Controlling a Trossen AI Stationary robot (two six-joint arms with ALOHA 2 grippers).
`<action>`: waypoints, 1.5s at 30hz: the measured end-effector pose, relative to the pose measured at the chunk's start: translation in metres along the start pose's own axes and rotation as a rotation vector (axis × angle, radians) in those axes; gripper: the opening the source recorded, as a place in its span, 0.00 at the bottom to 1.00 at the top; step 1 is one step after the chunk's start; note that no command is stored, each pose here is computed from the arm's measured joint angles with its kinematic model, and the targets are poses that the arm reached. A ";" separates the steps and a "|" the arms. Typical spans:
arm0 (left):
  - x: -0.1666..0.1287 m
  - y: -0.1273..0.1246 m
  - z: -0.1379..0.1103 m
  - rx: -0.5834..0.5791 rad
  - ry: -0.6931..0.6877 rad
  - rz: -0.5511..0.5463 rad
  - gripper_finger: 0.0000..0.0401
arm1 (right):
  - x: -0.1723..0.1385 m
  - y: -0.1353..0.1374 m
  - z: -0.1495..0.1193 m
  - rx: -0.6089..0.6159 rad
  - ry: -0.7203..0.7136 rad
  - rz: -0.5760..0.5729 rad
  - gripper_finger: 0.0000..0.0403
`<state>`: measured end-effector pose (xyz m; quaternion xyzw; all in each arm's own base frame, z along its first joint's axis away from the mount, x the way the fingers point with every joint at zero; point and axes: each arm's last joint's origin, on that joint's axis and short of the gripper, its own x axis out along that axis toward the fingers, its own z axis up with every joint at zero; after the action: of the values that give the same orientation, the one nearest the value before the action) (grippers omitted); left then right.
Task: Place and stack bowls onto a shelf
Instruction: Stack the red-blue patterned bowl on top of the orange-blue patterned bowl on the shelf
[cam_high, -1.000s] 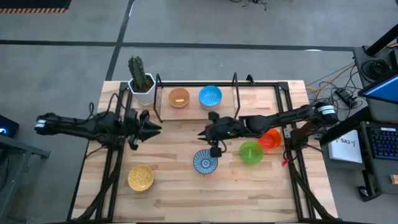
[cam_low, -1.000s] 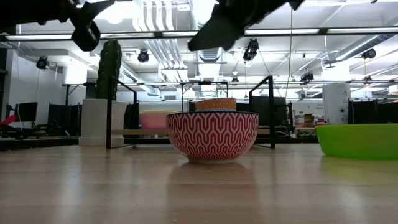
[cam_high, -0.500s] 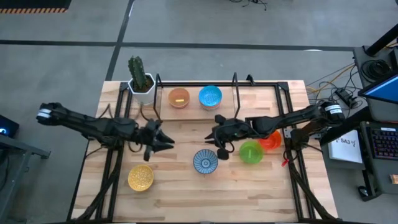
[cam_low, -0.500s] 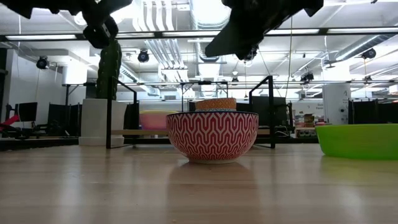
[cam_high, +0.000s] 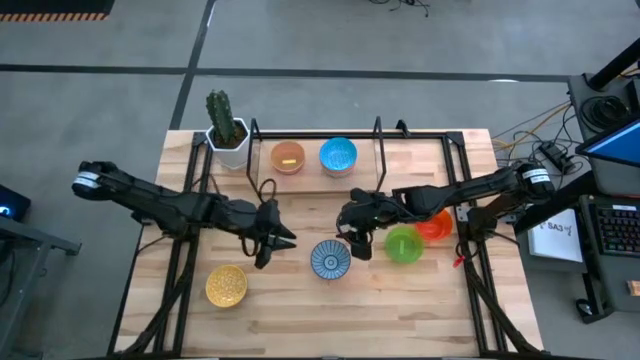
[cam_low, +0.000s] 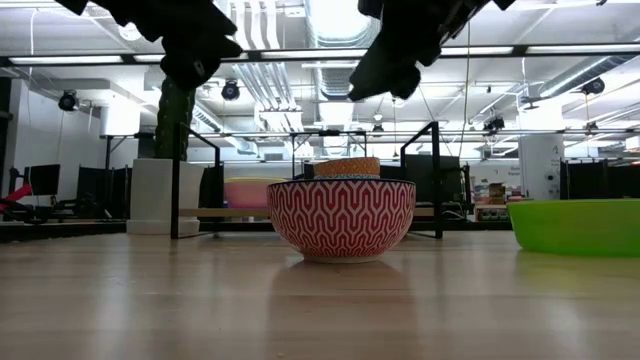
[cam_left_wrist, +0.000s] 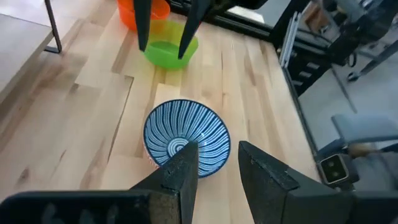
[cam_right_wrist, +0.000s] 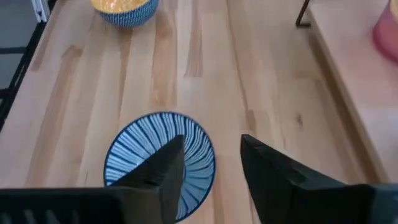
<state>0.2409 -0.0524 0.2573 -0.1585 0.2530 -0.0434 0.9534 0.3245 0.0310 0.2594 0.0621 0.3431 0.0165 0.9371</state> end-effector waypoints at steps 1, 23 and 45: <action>0.003 -0.001 0.001 0.011 0.004 0.002 0.24 | 0.002 0.001 -0.003 0.016 0.014 0.001 0.41; 0.020 -0.003 0.013 0.143 0.019 0.090 0.24 | 0.090 0.004 -0.054 0.202 0.267 -0.057 0.34; -0.019 -0.003 0.032 0.506 -0.126 0.298 0.24 | 0.044 -0.024 0.021 0.264 0.296 -0.047 0.04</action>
<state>0.2406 -0.0429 0.2932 0.1206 0.1948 0.0453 0.9723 0.3715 0.0079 0.2441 0.1734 0.4775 -0.0413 0.8603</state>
